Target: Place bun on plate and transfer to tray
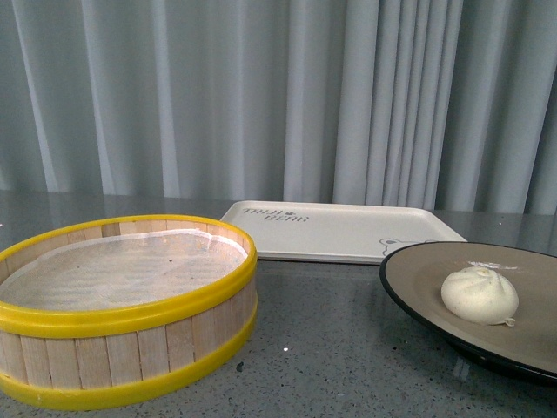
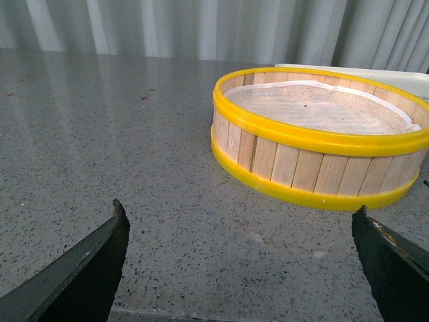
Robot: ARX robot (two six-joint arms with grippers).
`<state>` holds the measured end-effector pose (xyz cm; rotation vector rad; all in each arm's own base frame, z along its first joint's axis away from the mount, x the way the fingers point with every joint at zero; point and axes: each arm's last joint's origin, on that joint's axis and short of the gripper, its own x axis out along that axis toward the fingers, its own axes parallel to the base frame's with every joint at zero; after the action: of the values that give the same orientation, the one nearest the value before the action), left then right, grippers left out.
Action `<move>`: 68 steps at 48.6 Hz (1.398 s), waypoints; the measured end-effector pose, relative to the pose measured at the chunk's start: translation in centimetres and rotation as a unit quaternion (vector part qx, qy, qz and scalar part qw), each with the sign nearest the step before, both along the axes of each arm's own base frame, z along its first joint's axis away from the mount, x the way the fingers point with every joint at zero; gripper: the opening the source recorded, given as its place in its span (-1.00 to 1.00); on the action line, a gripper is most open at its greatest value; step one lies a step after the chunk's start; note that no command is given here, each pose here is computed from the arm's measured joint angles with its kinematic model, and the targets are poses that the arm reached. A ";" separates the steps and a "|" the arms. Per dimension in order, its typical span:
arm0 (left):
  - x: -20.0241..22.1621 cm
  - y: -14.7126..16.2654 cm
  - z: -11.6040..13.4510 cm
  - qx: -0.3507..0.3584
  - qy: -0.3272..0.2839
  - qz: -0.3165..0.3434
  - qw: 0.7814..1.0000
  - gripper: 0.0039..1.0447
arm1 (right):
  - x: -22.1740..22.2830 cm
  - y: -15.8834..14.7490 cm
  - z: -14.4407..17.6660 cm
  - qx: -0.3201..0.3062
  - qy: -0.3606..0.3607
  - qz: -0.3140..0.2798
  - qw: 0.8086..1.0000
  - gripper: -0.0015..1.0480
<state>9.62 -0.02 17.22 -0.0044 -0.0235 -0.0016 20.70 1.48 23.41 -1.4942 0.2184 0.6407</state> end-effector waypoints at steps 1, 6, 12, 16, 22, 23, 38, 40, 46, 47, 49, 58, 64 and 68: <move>0.0 0.0 0.0 0.000 0.000 0.000 1.000 0.88 | 0.1 0.0 -0.1 0.000 0.000 0.000 1.000 0.84; 0.0 0.0 0.0 0.000 0.000 0.000 1.000 0.88 | 0.8 0.0 -0.4 0.001 0.003 0.000 1.000 0.84; 0.0 0.0 0.0 0.000 0.000 0.000 1.000 0.88 | 1.4 0.0 -0.5 0.007 0.009 0.000 1.000 0.84; 0.0 0.0 0.0 0.000 0.000 0.000 1.000 0.88 | 1.7 0.0 -0.6 0.010 0.008 0.000 1.000 0.82; 0.0 0.0 0.0 0.000 0.000 0.000 1.000 0.88 | 2.5 -0.1 -1.0 0.017 0.012 0.001 1.000 0.37; 0.0 0.0 0.0 0.000 0.000 0.000 1.000 0.88 | 2.5 0.0 -1.1 0.018 0.014 0.001 1.000 0.30; 0.0 0.0 0.0 0.000 0.000 0.000 1.000 0.88 | 1.7 0.2 -1.9 0.020 0.030 0.017 0.999 -0.65; 0.0 0.0 0.0 0.000 0.000 0.000 1.000 0.88 | 1.6 0.2 -1.7 0.018 0.023 0.019 0.999 -0.75; 0.0 0.0 0.0 0.000 0.000 0.000 1.000 0.88 | 1.3 0.2 -0.8 0.009 -0.010 0.026 1.000 -0.95; 0.0 0.0 0.0 0.000 0.000 0.000 1.000 0.88 | 1.3 0.2 -0.7 0.007 -0.013 0.025 1.000 -0.95; 0.0 0.0 0.0 0.000 0.000 0.000 1.000 0.88 | 1.2 0.2 -0.6 0.004 -0.017 0.024 1.000 -0.95; 0.0 0.0 0.0 0.000 0.000 0.000 1.000 0.88 | 1.0 0.0 0.0 -0.020 -0.038 0.029 0.999 -0.95; 0.0 0.0 0.0 0.000 0.000 0.000 1.000 0.88 | 1.3 -0.3 1.4 -0.040 -0.078 0.033 0.996 -0.95; 0.0 0.0 0.0 0.000 0.000 0.000 1.000 0.88 | 1.8 -0.5 3.0 -0.052 -0.120 0.034 0.991 -0.95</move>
<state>9.62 -0.02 17.22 -0.0044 -0.0235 -0.0020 22.54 0.93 26.42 -1.6690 0.0165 0.5039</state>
